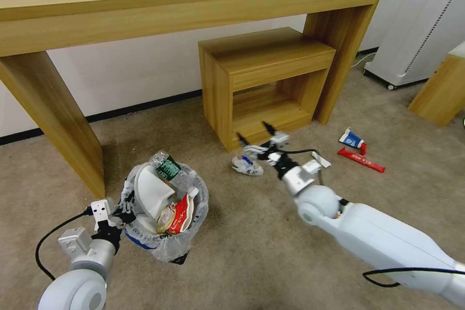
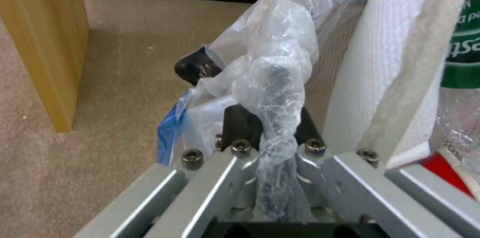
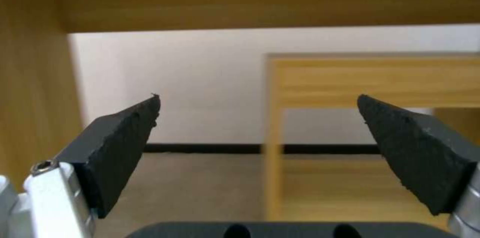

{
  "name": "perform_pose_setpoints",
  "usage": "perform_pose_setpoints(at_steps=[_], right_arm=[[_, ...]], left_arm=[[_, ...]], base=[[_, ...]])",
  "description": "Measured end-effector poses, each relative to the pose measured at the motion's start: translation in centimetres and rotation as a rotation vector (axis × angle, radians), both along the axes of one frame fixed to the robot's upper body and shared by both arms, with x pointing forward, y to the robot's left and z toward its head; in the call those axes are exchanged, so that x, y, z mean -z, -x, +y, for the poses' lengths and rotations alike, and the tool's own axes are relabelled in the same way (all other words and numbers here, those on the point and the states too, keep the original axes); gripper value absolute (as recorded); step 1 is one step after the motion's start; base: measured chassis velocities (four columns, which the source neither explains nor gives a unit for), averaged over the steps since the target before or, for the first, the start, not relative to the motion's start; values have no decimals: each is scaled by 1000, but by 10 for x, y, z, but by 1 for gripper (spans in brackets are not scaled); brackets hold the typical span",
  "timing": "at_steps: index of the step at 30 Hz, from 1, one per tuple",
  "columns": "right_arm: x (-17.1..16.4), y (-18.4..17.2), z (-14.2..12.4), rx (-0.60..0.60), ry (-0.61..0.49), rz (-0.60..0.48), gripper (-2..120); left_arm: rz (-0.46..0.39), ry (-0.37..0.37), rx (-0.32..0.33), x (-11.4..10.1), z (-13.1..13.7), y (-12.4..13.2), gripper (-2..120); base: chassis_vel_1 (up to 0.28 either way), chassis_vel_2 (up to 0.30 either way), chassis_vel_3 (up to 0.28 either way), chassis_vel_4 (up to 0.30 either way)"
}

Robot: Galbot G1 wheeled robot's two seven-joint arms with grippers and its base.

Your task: Pick up the trash bin and place the garbage on the floor into it.

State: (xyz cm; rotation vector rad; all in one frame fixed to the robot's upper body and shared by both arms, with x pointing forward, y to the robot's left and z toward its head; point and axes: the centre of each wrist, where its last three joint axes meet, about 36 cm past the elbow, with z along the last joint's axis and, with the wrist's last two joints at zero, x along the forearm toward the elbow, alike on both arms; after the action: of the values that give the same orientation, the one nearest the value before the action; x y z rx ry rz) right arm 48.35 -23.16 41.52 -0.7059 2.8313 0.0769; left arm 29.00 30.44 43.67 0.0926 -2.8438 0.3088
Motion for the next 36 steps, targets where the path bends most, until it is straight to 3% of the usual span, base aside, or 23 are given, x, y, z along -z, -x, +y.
perform_pose_setpoints(at_steps=[2, 4, 5, 9, 21, 36], right_arm=[[0, 1, -8, 26, 1, -4, 100], [6, 8, -43, 124, 20, -6, 100], [6, 8, -43, 124, 20, -6, 100], [22, 33, -83, 254, 1, 62, 100], [37, 38, -84, 261, 10, 35, 100], [45, 37, -83, 259, 27, 25, 99]], left_arm=[[0, 0, 2, 0, 0, 0, 3], [0, -1, 6, 0, 0, -1, 3], [0, -1, 6, 0, 0, -1, 3], [0, 1, 10, 1, -1, -1, 3], [-11, -8, -8, -2, -5, 17, 3], [-12, -4, -17, 0, -4, 17, 3]], base=[[0, 0, 0, 0], [0, 0, 0, 0], [0, 0, 0, 0], [0, 0, 0, 0], [0, 0, 0, 0], [0, 0, 0, 0]])
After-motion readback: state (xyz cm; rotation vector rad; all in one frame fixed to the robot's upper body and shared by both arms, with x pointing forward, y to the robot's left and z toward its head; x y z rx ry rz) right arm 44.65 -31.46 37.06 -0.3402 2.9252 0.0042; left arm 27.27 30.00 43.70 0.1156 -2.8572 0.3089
